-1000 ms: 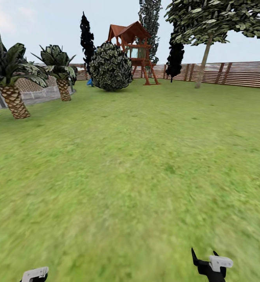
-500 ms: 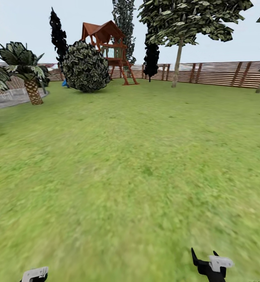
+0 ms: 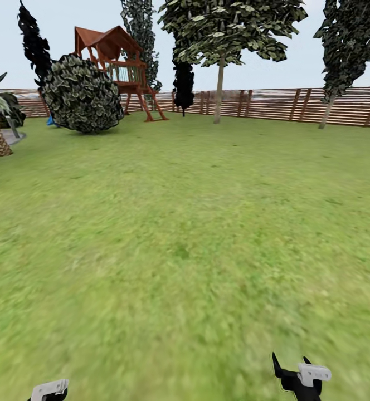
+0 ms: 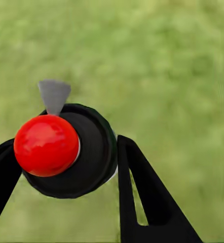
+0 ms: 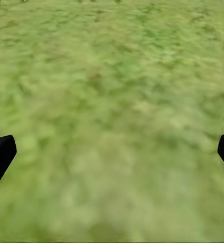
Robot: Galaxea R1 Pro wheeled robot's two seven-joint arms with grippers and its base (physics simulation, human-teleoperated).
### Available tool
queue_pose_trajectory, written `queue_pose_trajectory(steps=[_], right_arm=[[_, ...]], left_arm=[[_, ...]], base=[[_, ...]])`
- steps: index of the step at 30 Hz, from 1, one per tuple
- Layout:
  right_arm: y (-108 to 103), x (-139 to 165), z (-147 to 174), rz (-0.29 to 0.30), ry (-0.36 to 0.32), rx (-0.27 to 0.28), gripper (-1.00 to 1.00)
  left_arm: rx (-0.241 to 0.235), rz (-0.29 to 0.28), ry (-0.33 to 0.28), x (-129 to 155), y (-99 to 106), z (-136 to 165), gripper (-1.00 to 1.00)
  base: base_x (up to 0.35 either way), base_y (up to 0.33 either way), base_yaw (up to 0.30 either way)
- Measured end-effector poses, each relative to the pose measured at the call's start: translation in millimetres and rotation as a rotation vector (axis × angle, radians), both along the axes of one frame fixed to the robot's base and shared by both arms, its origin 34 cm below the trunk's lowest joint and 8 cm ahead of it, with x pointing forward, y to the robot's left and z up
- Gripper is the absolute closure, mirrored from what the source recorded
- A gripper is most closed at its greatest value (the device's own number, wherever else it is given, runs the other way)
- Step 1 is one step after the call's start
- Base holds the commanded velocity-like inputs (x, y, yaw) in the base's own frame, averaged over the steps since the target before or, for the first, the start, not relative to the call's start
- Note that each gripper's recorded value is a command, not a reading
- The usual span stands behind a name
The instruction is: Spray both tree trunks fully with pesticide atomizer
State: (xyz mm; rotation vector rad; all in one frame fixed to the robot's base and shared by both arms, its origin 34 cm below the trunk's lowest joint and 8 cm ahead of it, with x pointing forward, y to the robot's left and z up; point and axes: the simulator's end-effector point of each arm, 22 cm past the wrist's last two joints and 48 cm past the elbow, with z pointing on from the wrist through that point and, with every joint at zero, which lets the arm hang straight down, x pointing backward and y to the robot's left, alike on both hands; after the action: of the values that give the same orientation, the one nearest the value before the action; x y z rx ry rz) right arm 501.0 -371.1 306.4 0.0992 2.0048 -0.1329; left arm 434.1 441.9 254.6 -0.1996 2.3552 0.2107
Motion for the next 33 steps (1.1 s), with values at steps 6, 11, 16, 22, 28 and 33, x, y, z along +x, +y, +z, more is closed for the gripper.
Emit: queue_pose_trajectory(steps=[6, 11, 16, 22, 28, 33], right_arm=[[0, 0, 0, 0.0, 0.001, 0.0, -1.0], [0, 0, 0, 0.0, 0.001, 0.0, -1.0], [0, 0, 0, 0.0, 0.0, 0.0, -1.0], [1, 0, 0, 0.002, 0.001, 0.001, -1.0], [49, -4, -11, 0.031, 0.02, 0.066, -1.0], [62, -5, -13, 0.032, 0.021, 0.084, -1.0]], left_arm=[[0.0, 0.0, 0.0, 0, 0, 0, 1.0], [0.0, -0.001, 0.0, 0, 0, 0, 1.0], [0.0, 0.001, 0.001, 0, 0, 0, 1.0], [0.001, 0.002, 0.001, 0, 1, 0, 1.0], [0.002, 0.004, 0.001, 0, 2, 0, 1.0], [0.0, 0.008, 0.002, -1, 2, 0, 1.0]], base=[[0.031, -0.011, -0.3], [0.001, 0.0, -0.3], [0.157, 0.0, -0.292], [0.333, 0.0, -0.048], [0.339, 0.0, -0.001], [0.34, 0.0, 0.0]])
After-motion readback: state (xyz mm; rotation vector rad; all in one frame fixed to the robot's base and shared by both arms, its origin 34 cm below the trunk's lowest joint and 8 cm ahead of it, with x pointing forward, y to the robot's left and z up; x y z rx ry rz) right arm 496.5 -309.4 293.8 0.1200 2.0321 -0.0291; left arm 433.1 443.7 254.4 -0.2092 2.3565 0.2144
